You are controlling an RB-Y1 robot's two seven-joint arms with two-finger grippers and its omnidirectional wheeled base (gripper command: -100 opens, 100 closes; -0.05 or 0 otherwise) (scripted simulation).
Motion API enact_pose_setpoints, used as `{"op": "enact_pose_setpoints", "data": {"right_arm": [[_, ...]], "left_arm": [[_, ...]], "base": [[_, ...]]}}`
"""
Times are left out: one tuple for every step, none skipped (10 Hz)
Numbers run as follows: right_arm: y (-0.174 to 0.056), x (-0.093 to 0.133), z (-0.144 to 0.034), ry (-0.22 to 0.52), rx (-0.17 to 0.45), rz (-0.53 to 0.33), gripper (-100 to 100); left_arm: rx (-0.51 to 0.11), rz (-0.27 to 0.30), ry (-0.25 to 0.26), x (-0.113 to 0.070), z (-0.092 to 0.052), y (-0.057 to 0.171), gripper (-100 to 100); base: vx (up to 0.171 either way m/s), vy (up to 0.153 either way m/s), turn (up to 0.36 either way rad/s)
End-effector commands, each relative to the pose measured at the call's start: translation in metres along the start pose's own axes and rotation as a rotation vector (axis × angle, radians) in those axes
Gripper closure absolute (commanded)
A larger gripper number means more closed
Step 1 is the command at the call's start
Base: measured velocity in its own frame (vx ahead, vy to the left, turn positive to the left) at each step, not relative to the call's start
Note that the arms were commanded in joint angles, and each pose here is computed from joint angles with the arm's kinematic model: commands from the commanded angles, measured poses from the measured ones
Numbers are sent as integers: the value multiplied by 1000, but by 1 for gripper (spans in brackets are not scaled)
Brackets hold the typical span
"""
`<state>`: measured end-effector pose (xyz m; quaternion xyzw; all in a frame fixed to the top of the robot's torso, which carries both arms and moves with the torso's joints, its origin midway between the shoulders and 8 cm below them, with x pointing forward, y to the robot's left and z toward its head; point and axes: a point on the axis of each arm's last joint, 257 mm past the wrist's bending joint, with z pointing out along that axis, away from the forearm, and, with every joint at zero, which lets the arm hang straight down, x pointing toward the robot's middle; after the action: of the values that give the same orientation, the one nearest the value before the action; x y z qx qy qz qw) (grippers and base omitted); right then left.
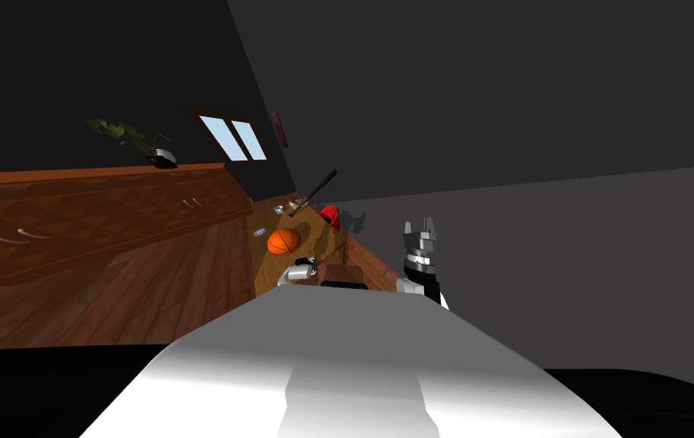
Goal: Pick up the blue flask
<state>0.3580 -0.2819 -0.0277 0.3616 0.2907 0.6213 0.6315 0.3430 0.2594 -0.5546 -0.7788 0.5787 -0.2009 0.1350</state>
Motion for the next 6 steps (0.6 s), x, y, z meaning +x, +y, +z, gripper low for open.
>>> {"op": "enact_pose_setpoints", "data": {"right_arm": [[0, 0, 0, 0, 0, 0, 0], [0, 0, 0, 0, 0, 0, 0], [0, 0, 0, 0, 0, 0, 0], [0, 0, 0, 0, 0, 0, 0], [0, 0, 0, 0, 0, 0, 0], [0, 0, 0, 0, 0, 0, 0]], "left_arm": [[17, 5, -1, -1, -5, -12, 100], [16, 6, -1, -1, -10, -16, 100], [16, 6, -1, -1, -12, -17, 100], [15, 6, -1, -1, -13, -19, 100], [18, 7, -1, -2, -12, -19, 100], [17, 7, -1, -1, -12, -19, 0]], "base": [[-9, -2, -1], [-24, -5, 6], [-31, -3, 9], [-27, -6, 3], [-11, -3, 0], [0, 0, 0]]}}
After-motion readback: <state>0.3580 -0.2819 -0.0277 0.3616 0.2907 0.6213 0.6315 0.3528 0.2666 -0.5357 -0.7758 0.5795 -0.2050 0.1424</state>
